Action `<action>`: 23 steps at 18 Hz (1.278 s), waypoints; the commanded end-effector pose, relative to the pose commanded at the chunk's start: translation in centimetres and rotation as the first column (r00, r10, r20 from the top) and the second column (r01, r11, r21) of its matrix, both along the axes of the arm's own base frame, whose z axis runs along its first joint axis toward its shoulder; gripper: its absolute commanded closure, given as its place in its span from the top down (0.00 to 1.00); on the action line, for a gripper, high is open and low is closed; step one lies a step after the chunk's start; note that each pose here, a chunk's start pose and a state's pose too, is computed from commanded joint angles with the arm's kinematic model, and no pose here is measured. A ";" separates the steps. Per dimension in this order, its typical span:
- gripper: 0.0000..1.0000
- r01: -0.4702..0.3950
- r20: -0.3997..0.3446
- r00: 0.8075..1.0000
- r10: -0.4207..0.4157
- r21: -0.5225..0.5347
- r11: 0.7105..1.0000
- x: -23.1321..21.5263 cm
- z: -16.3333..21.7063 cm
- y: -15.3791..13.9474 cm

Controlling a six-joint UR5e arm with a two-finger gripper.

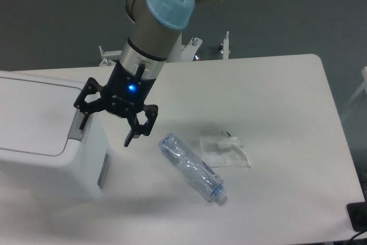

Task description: Open the trash can

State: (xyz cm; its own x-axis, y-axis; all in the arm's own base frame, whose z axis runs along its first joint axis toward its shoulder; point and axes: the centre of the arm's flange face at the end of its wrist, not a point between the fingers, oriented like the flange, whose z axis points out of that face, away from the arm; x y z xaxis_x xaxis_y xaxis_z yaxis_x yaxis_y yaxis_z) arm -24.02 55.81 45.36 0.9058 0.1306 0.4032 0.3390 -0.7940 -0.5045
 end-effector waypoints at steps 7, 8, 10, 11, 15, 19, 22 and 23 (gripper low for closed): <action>1.00 -0.002 -0.037 0.999 0.001 -0.037 0.999 0.5 -0.5 0.2; 1.00 -0.002 -0.039 0.999 0.001 -0.034 0.999 0.4 -0.3 0.3; 1.00 -0.006 -0.042 0.999 0.005 -0.027 1.000 0.3 0.3 0.3; 1.00 -0.006 -0.047 0.999 0.005 -0.021 1.000 0.3 0.7 0.3; 1.00 -0.040 -0.061 0.997 0.040 0.000 0.999 -1.6 2.1 -0.4; 1.00 -0.103 -0.091 0.990 0.106 0.040 0.994 -6.0 4.5 -1.7; 1.00 -0.151 -0.089 0.984 0.152 0.021 0.988 -10.3 3.0 -2.2; 1.00 -0.177 -0.082 0.981 0.177 0.008 0.984 -12.5 1.7 -2.5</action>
State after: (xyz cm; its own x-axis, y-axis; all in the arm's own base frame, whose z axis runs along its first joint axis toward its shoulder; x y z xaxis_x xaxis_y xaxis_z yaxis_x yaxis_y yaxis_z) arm -36.50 53.29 47.06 0.8985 0.2914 0.3282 0.4313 -0.7248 -0.5372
